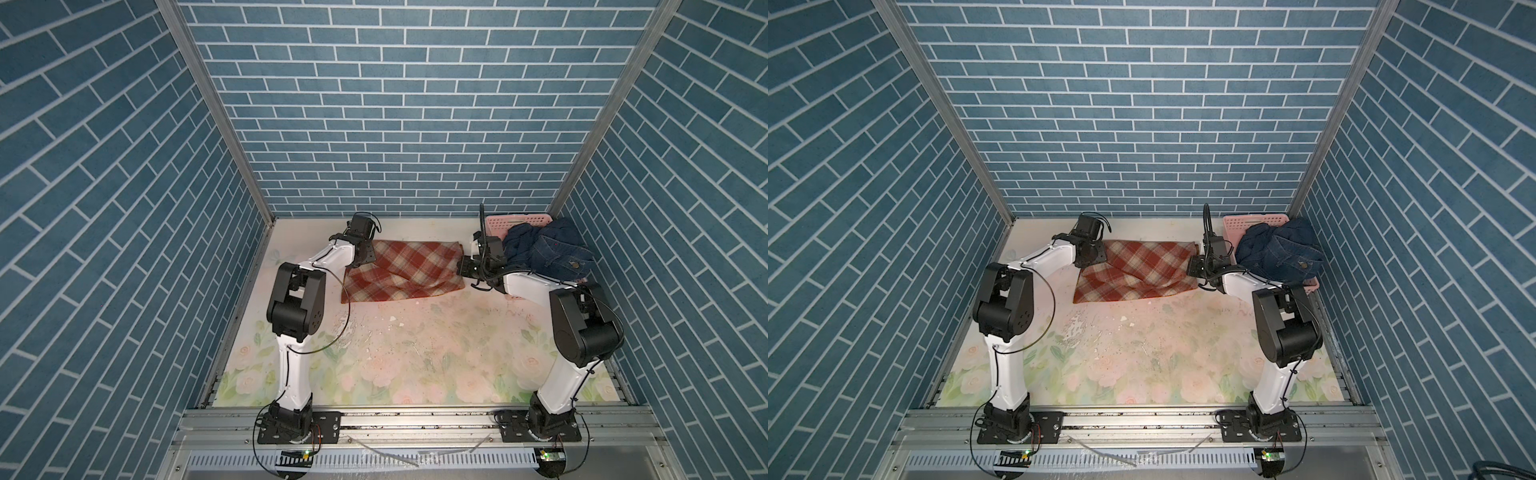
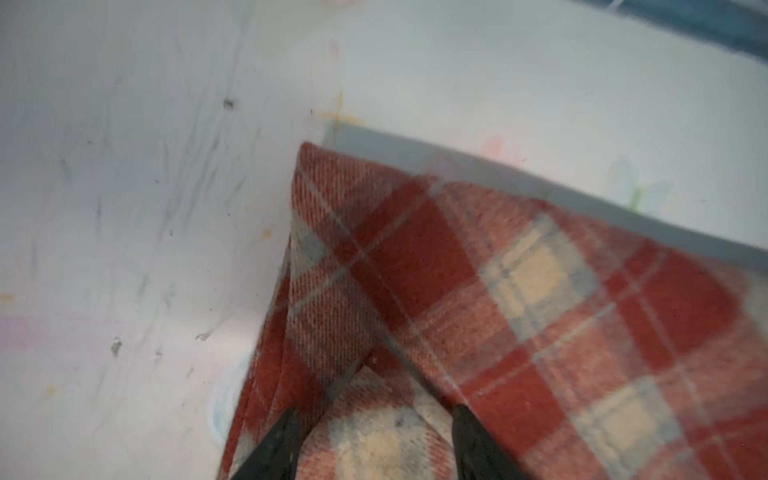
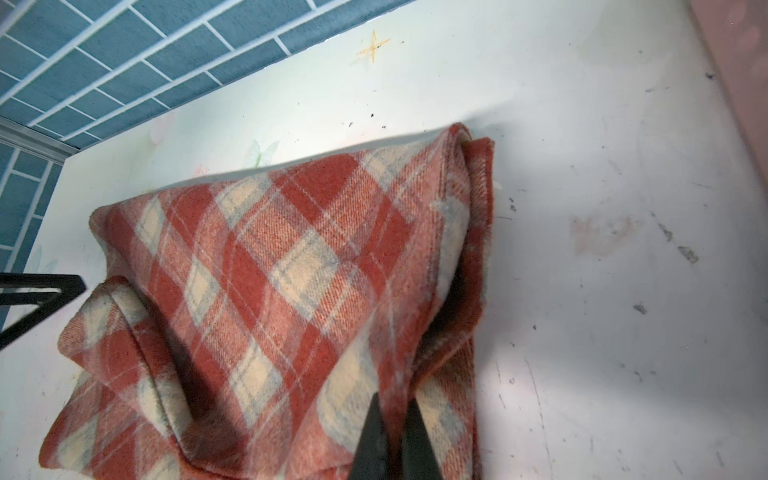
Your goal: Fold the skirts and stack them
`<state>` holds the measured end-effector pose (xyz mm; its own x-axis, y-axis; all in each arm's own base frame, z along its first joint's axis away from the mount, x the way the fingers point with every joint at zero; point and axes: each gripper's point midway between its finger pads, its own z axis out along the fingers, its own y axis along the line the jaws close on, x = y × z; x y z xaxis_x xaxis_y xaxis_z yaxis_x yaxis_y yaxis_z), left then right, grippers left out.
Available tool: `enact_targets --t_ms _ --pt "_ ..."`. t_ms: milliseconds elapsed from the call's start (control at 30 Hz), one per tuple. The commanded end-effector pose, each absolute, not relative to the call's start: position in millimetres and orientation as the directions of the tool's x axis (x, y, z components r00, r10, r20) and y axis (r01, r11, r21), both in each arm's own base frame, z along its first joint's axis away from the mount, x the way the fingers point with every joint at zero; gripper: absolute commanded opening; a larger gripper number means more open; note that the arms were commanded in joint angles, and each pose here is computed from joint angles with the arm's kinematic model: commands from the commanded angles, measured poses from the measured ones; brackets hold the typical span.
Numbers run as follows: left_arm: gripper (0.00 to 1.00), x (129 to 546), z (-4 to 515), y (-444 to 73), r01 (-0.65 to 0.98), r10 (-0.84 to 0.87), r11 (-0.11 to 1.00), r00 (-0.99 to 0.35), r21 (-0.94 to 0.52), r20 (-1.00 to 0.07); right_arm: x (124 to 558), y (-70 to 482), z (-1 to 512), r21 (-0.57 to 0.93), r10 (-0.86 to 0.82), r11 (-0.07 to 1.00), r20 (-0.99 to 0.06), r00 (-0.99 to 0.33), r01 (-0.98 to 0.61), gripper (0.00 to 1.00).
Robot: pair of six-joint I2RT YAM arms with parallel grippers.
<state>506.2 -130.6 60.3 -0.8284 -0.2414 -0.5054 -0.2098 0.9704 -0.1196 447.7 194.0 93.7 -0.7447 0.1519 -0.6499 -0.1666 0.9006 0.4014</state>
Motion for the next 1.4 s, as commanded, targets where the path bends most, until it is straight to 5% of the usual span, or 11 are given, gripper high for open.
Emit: enact_targets --t_ms 0,133,333,867,1133,1167,1233,1367 --pt "0.59 506.4 52.7 -123.5 -0.23 -0.235 0.971 -0.843 -0.071 -0.484 446.4 201.5 100.7 0.428 0.168 0.884 -0.667 -0.726 -0.189 0.0" --pt "0.53 510.4 41.4 -124.0 -0.238 -0.237 0.97 -0.845 -0.059 -0.479 445.9 202.3 97.8 0.431 0.168 0.882 -0.665 -0.728 -0.191 0.0" --pt "0.0 520.0 51.4 -126.5 -0.239 -0.244 0.968 -0.825 -0.076 -0.51 446.7 202.5 99.7 0.429 0.166 0.882 -0.668 -0.725 -0.193 0.0" --pt "0.0 539.1 188.4 -106.4 -0.147 -0.142 0.987 -0.639 -0.062 -0.756 465.6 214.3 157.5 0.479 0.237 0.85 -0.721 -0.651 -0.22 0.0" --pt "0.0 466.7 151.1 -81.9 -0.215 -0.248 0.965 -0.575 -0.149 -0.78 418.7 210.2 132.8 0.496 0.268 0.849 -0.703 -0.659 -0.183 0.0" --pt "0.02 454.5 136.7 -78.1 -0.235 -0.275 0.958 -0.577 -0.166 -0.769 409.8 207.9 121.9 0.495 0.27 0.852 -0.692 -0.67 -0.168 0.0" --pt "0.26 431.1 107.1 -70.1 -0.274 -0.306 0.947 -0.597 -0.171 -0.741 394.2 205.3 102.3 0.507 0.272 0.848 -0.665 -0.696 -0.153 0.0" --pt "0.62 399.1 77.8 -59.2 -0.322 -0.358 0.927 -0.608 -0.192 -0.708 371.7 192.8 78.6 0.506 0.284 0.856 -0.628 -0.724 -0.104 0.4"
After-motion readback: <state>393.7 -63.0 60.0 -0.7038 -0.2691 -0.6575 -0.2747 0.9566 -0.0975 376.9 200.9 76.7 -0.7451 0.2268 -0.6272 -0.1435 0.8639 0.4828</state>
